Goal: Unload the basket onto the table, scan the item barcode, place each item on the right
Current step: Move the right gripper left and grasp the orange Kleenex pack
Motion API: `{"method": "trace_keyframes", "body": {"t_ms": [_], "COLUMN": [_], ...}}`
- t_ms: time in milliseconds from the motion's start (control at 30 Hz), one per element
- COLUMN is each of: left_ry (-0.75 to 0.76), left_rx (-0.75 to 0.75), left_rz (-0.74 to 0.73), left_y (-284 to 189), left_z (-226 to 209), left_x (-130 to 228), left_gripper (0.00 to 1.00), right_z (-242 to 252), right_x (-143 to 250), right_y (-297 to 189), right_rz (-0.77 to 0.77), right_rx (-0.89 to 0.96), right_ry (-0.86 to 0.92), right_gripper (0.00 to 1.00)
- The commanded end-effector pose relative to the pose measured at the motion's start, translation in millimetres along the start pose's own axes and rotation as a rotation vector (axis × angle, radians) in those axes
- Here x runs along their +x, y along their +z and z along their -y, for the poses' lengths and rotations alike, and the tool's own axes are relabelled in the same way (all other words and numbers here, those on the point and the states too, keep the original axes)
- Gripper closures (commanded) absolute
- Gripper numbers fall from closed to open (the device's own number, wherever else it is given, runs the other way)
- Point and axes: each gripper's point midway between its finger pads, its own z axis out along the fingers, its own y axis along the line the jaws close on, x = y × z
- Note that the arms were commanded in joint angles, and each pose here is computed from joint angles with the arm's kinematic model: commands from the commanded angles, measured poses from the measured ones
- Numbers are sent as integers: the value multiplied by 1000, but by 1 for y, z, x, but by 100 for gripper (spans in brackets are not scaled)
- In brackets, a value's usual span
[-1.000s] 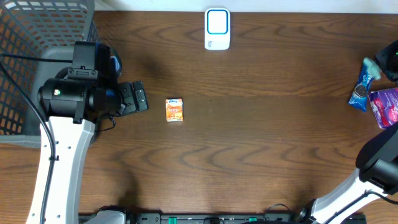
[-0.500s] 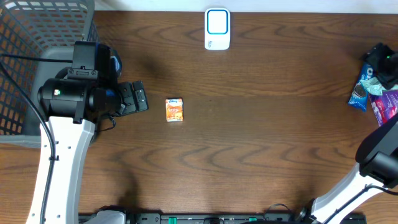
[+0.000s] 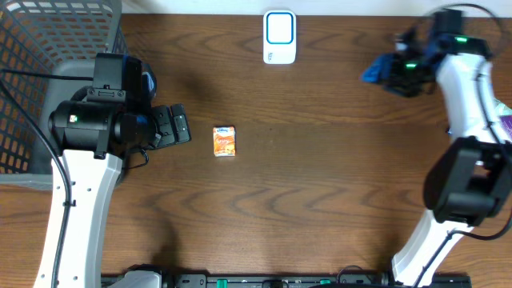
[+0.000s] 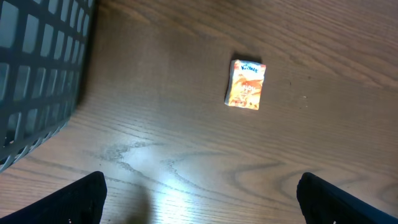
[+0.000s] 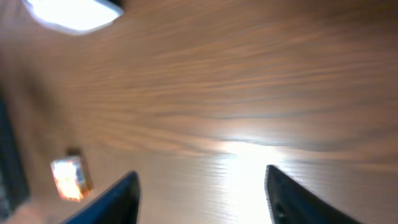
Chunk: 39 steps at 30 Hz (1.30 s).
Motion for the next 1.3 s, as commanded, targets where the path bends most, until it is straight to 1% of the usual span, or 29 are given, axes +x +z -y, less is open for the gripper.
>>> {"method": "trace_keyframes", "body": {"t_ms": [0, 33, 67, 100, 133, 200, 267, 333, 367, 500, 633, 700, 900, 1033, 1100, 1167, 1267], "left_ry": [12, 12, 12, 12, 12, 12, 12, 12, 12, 12, 12, 12, 12, 12, 12, 12, 12], "left_rx": [-1, -1, -1, -1, -1, -1, -1, -1, -1, -1, -1, -1, -1, -1, -1, -1, -1], "left_rz": [20, 20, 20, 20, 20, 20, 20, 20, 20, 20, 20, 20, 20, 20, 20, 20, 20], "left_y": [-6, -6, -6, -6, -6, -6, -6, -6, -6, -6, -6, -6, -6, -6, -6, -6, -6], "left_z": [0, 0, 0, 0, 0, 0, 0, 0, 0, 0, 0, 0, 0, 0, 0, 0, 0], "left_x": [-4, -4, -4, -4, -4, -4, -4, -4, -4, -4, -4, -4, -4, -4, -4, -4, -4], "left_gripper": [2, 2, 2, 2, 2, 2, 2, 2, 2, 2, 2, 2, 2, 2, 2, 2, 2], "right_z": [-46, -59, -74, -87, -99, -125, -148, -170, -178, -211, -235, -239, -243, -233, -225, -217, -208], "right_x": [24, 30, 38, 45, 51, 63, 74, 88, 94, 120, 145, 154, 174, 180, 179, 176, 173], "right_y": [27, 37, 48, 58, 68, 87, 104, 119, 126, 151, 165, 170, 179, 183, 183, 183, 183], "right_rz": [-70, -81, -92, -98, -99, -93, -83, -77, -73, -54, -42, -35, -10, 17, 35, 50, 55], "right_rx": [-59, -68, -79, -89, -100, -129, -159, -187, -197, -238, -266, -238, -153, -68, -21, 19, 55], "right_ry": [-145, -165, -181, -188, -197, -223, -230, -204, -180, -103, -81, -81, -126, -138, -138, -139, -144], "right_gripper": [54, 42, 36, 8, 1, 1, 8, 21, 23, 24, 28, 31, 33, 37, 37, 34, 34]}}
